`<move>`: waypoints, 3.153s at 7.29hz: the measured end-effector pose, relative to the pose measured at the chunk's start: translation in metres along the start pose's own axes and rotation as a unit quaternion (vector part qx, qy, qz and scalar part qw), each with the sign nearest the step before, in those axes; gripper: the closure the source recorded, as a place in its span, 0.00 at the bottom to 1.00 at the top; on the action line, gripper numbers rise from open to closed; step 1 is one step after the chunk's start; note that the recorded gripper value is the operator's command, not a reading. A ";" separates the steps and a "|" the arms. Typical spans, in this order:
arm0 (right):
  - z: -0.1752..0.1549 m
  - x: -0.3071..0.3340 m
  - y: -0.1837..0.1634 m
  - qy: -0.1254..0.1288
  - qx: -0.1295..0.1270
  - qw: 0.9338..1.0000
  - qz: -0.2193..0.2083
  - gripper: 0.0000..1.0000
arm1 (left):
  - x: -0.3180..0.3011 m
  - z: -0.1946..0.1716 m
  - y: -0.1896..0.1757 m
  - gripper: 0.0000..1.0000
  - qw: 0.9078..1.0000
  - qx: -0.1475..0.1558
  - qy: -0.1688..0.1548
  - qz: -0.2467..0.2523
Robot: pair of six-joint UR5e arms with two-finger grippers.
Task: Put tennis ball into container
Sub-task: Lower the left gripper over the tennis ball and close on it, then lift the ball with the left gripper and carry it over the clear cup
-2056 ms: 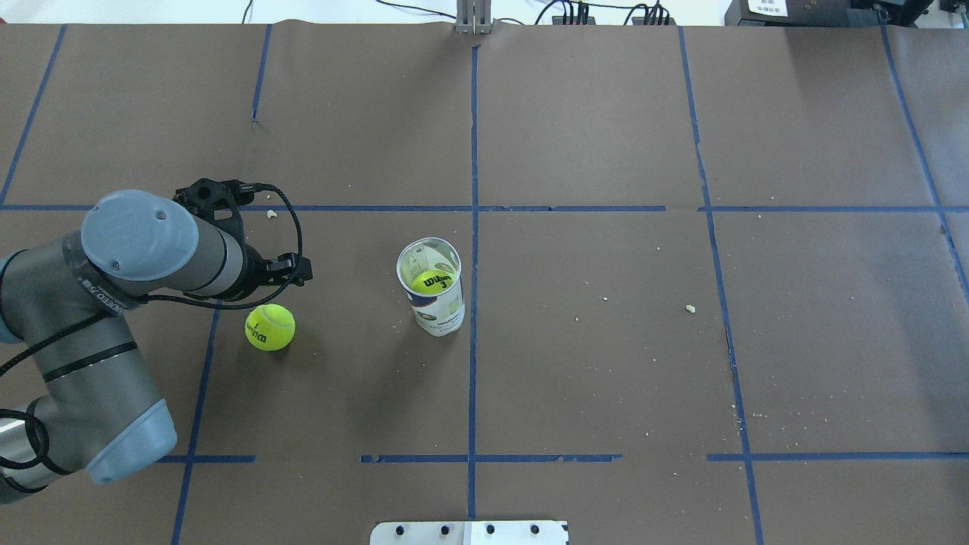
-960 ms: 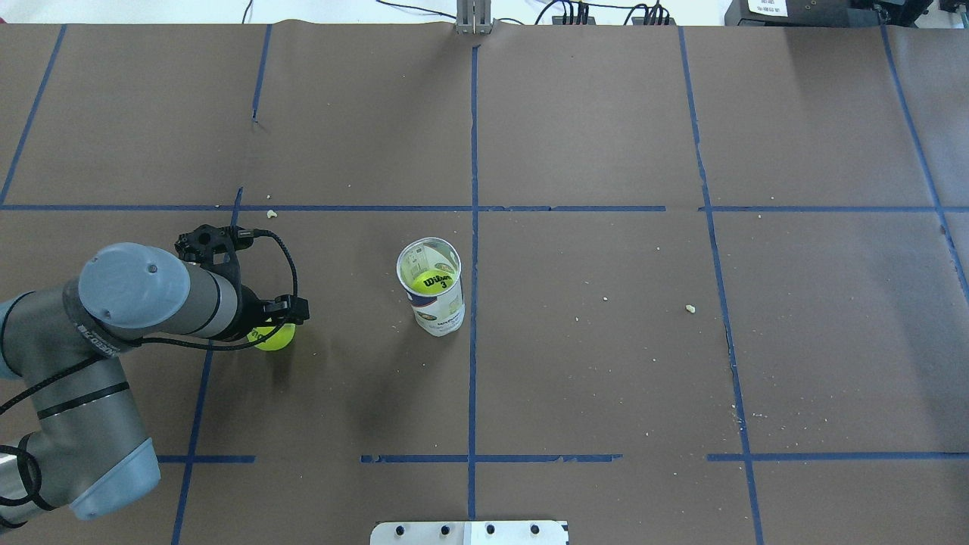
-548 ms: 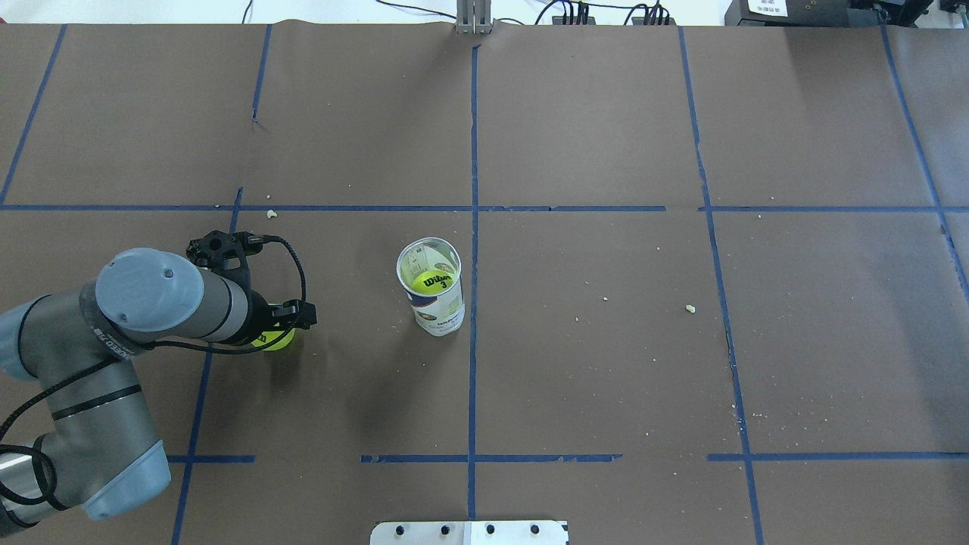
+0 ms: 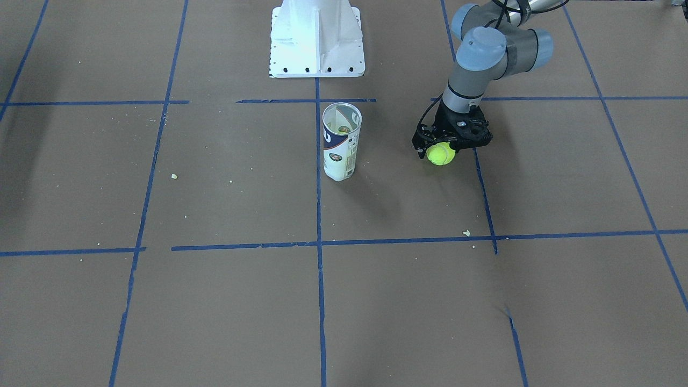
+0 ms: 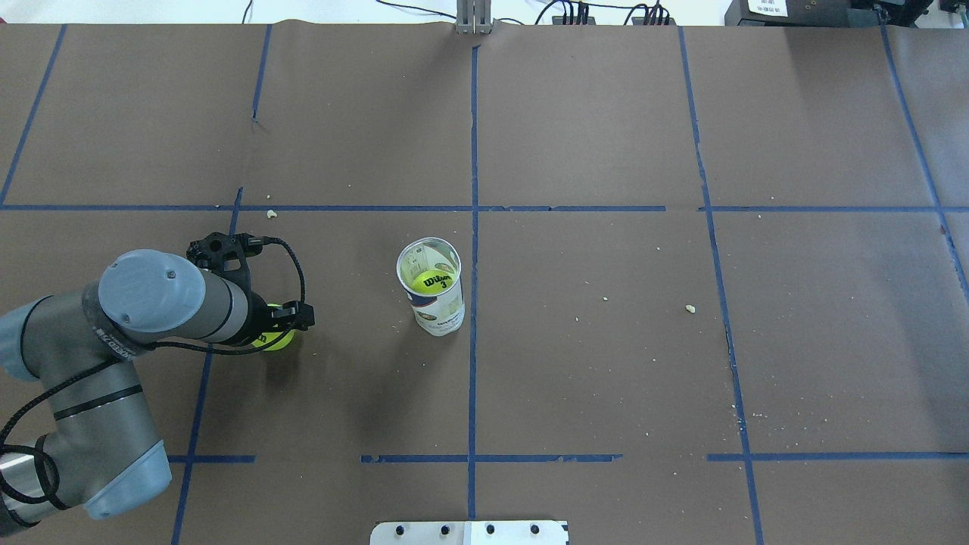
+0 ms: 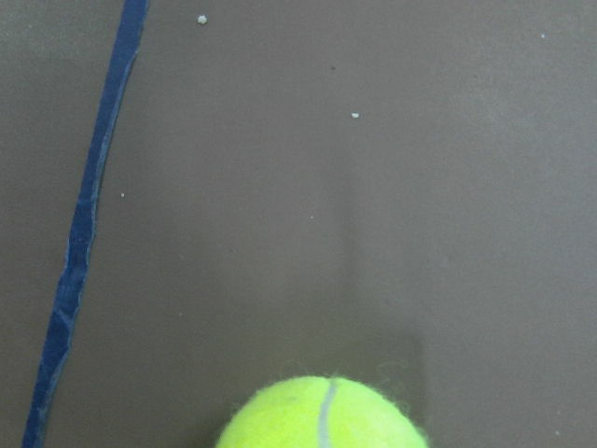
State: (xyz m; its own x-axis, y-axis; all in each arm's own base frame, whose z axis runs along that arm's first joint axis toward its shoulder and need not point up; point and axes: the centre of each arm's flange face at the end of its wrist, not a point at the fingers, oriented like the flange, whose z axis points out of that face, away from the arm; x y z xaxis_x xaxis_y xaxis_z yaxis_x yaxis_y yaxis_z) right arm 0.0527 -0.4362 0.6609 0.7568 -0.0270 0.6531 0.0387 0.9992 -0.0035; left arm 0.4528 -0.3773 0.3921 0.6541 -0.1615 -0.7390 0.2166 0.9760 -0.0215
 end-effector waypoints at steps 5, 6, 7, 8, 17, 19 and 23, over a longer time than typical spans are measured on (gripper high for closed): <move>0.000 0.000 0.000 0.000 0.000 1.000 0.000 0.00 | 0.006 -0.029 0.000 0.63 1.000 0.005 0.013 0.001; 0.000 0.000 0.000 0.000 0.000 1.000 0.000 0.00 | 0.011 -0.051 0.001 0.65 1.000 0.008 0.014 0.002; 0.000 0.000 0.000 0.000 0.000 1.000 0.000 0.00 | 0.015 -0.082 -0.002 0.65 1.000 0.012 0.014 -0.001; 0.000 0.000 0.000 0.000 0.000 1.000 0.000 0.00 | 0.015 -0.119 -0.009 0.65 1.000 0.015 0.017 -0.009; 0.000 0.000 0.000 0.000 0.000 1.000 0.000 0.00 | 0.165 -0.262 -0.035 0.66 0.998 -0.022 0.007 -0.066; 0.000 0.000 0.000 0.000 0.000 1.000 0.000 0.00 | 0.212 -0.250 -0.049 0.66 0.996 -0.030 -0.013 -0.077; 0.000 0.000 0.000 0.000 0.001 1.000 0.000 0.00 | 0.256 -0.226 -0.041 0.61 0.995 -0.048 -0.023 -0.080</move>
State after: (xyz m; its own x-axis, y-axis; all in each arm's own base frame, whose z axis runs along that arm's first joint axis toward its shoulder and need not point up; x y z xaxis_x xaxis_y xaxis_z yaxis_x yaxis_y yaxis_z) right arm 0.0527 -0.4366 0.6603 0.7567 -0.0280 0.6531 0.0387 0.9992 -0.0021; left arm 0.4477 -0.4255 0.0518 0.6496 -0.3211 -0.6892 0.2531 0.9461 -0.2022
